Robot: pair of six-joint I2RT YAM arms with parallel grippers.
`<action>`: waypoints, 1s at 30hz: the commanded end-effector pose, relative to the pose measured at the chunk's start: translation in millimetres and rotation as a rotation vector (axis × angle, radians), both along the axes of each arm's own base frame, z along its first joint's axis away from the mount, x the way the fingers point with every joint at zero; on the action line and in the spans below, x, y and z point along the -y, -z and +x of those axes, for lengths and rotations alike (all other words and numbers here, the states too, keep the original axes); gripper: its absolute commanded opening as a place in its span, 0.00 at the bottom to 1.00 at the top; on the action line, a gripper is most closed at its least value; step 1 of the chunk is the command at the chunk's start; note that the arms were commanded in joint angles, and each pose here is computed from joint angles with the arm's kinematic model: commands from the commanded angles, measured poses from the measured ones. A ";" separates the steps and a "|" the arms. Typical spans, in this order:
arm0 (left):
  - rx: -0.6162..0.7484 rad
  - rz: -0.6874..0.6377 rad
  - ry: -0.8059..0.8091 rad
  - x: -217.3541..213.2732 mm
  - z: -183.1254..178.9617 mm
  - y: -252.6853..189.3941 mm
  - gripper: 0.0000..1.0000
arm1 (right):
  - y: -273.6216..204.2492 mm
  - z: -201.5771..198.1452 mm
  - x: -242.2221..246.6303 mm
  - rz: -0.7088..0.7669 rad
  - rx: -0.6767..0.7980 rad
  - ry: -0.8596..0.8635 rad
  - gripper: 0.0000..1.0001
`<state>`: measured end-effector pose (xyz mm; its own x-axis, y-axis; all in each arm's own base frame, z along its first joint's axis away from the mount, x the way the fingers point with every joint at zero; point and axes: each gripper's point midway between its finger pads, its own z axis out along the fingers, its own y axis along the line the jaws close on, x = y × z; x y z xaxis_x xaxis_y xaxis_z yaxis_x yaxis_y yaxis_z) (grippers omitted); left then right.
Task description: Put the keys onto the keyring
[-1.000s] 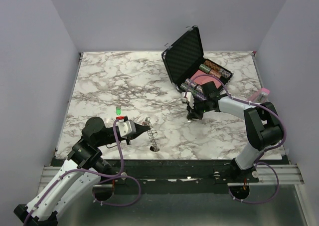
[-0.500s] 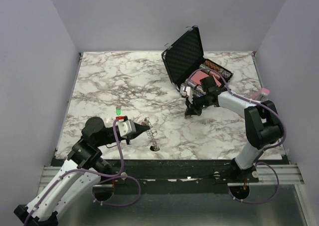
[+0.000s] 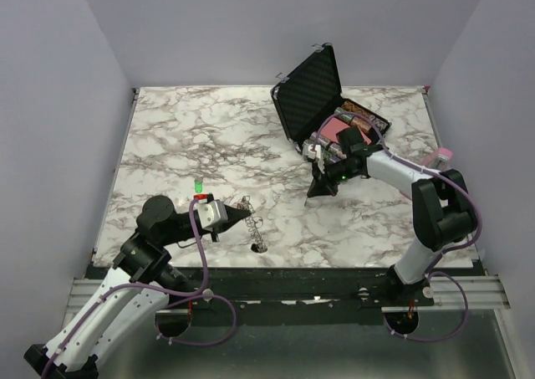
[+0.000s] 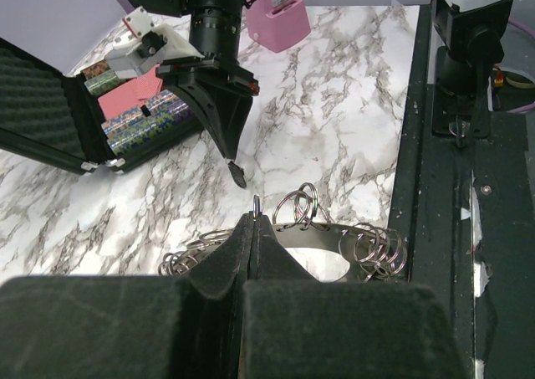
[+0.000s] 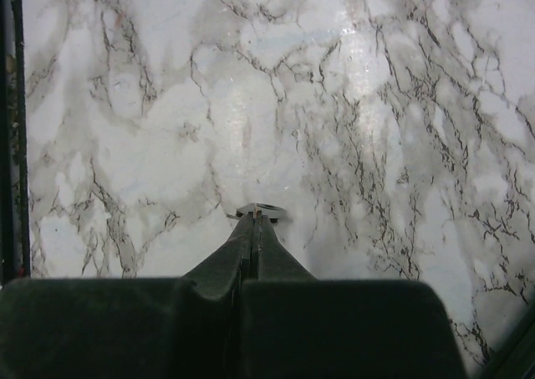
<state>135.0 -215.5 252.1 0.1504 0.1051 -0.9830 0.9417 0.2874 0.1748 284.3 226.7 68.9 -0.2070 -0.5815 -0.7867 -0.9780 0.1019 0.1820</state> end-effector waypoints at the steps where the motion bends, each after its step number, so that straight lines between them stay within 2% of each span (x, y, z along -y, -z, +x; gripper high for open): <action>1: 0.056 -0.041 0.005 0.1 0.2 -20.2 0.00 | -35.4 -6.7 -2.6 0.110 0.008 -0.053 0.01; 13: 0.059 -0.041 0.002 -0.7 0.3 -20.2 0.00 | -38.7 -3.9 27.8 0.039 0.063 -0.026 0.01; 22: 0.061 -0.043 0.007 -0.8 -1.0 -20.5 0.00 | -43.2 -2.9 38.9 0.048 0.073 0.003 0.01; 30: 0.069 -0.049 0.002 -1.2 -0.1 -21.3 0.00 | -63.3 -20.6 23.3 0.205 0.111 -0.080 0.00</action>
<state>136.1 -214.6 252.6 0.1512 0.1045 -0.9830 0.9398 0.2931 0.1758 280.5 191.9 112.7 -0.1477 -0.5162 -0.8436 -0.9890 0.0862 0.1204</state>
